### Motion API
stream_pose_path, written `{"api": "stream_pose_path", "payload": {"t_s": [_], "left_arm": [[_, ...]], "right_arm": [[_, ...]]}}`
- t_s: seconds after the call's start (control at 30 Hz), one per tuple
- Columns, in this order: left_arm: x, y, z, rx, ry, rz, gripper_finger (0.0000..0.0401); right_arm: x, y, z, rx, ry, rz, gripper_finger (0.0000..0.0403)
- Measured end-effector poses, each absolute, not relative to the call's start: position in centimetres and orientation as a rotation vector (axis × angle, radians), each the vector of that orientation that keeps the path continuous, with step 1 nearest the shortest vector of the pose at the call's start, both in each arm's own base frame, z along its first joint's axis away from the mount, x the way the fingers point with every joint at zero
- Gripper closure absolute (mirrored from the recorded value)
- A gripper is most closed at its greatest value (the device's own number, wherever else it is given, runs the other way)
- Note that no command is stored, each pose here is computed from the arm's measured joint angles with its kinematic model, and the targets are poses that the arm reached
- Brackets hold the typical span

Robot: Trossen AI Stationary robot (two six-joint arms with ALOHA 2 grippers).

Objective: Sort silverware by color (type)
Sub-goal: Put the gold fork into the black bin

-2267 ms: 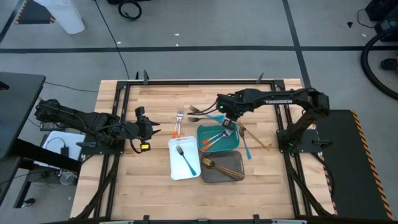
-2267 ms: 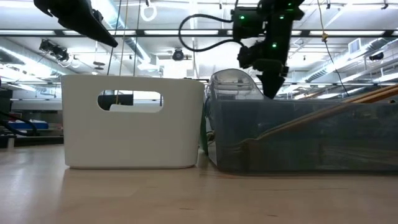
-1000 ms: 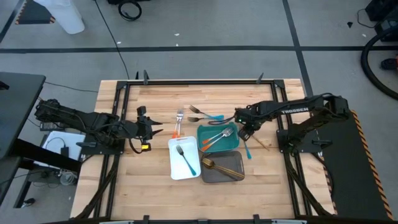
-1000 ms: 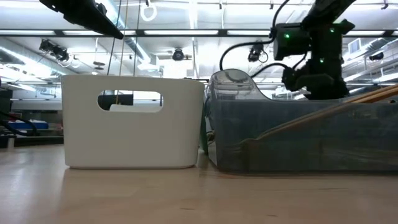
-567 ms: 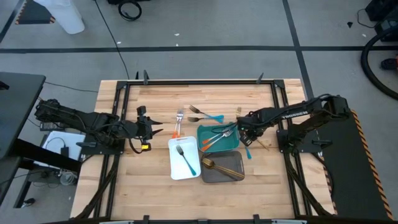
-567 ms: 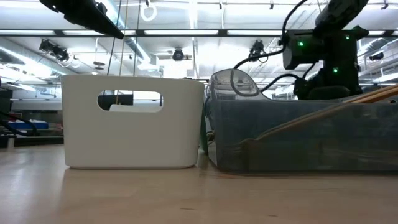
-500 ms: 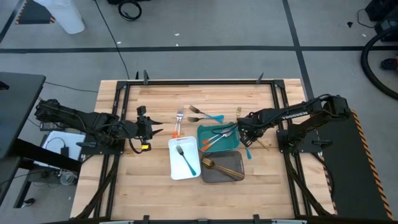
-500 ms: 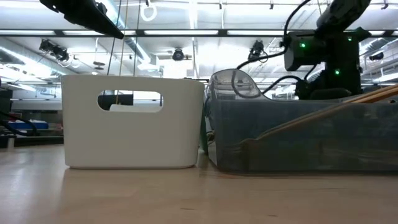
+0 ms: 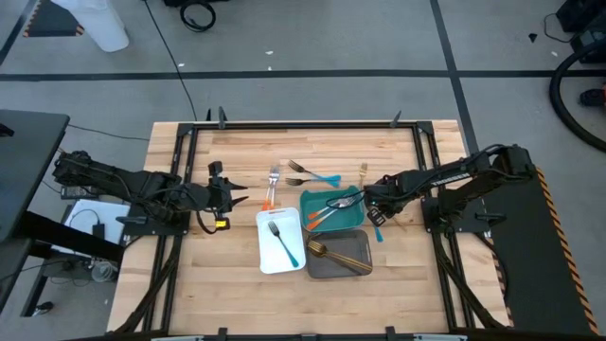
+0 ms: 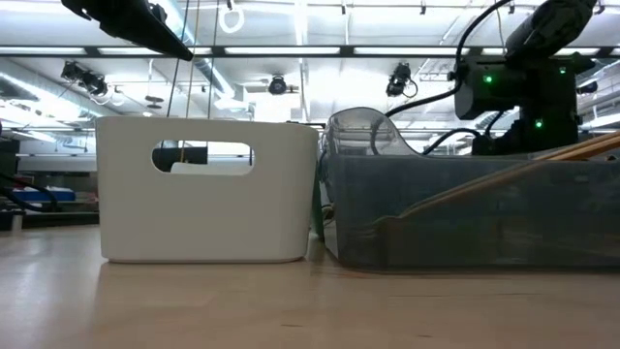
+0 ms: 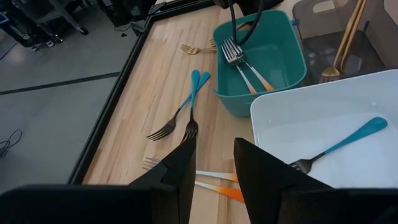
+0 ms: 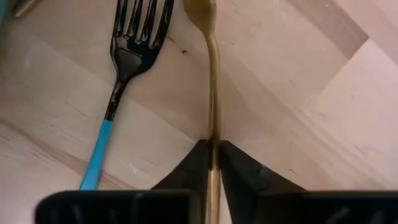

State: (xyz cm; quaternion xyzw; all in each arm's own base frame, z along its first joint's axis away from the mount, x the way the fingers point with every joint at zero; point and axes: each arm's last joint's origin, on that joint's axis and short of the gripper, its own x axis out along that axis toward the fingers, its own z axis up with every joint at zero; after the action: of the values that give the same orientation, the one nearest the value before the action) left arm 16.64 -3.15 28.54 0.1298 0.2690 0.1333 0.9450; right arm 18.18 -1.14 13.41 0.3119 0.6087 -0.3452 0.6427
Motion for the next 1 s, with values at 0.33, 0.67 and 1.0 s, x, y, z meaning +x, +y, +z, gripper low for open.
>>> {"api": "stream_pose_path", "payload": {"t_s": [0.33,0.67,1.0], "left_arm": [[16.6,-3.1,28.5,0.266,0.549,0.271,0.0283],[16.6,-3.1,28.5,0.255,0.547,0.274,0.0283],[16.7,-3.2,28.6,0.253,0.542,0.274,0.0283]], "right_arm": [[18.6,-1.3,15.6,0.706,1.357,-0.835,0.0379],[20.2,-1.1,20.6,0.633,1.265,-0.824,0.0375],[22.6,0.6,25.7,0.502,1.119,-0.656,0.0375]]}}
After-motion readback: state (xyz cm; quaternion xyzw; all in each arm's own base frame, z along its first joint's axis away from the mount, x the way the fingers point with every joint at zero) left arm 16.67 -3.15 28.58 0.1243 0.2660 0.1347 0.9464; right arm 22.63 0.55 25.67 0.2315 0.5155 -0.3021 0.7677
